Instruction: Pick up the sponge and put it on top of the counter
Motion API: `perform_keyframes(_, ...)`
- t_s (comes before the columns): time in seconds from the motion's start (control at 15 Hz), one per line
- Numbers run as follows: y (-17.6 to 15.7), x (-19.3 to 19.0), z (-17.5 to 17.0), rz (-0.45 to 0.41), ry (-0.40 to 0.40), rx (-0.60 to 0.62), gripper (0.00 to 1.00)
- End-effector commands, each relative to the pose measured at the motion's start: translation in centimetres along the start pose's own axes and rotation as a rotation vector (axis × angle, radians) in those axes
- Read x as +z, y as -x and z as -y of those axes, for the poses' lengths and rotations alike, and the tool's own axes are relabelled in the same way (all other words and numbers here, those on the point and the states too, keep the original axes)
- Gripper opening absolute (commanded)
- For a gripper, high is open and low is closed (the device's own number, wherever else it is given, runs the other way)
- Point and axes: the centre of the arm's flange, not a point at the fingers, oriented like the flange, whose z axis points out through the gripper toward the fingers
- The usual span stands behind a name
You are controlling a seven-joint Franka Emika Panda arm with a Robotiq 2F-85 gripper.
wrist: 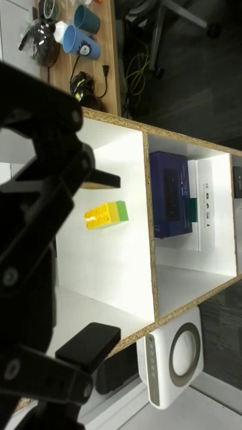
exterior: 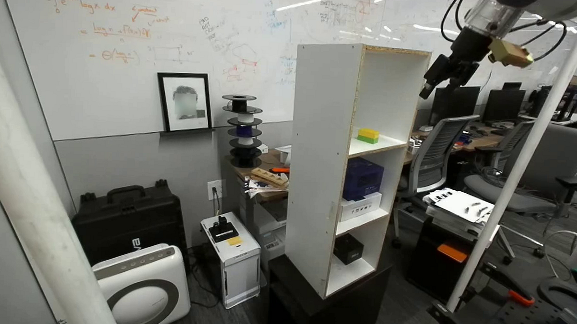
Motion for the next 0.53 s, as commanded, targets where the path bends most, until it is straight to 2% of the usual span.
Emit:
perform_keyframes(0.0,-0.6,4.9,-3.3,-0.028,-0.135,-0.065,1.00)
perform_keyframes(0.2,-0.8,8.8,-4.4,-0.041,-0.188,-0.116,1.00)
perform_keyframes(0.27,-1.2,10.2,-4.5,-0.060,-0.184,-0.123,1.00)
perform_keyframes(0.47,-3.1,13.3,-4.4,-0.187,-0.101,-0.092,1.00)
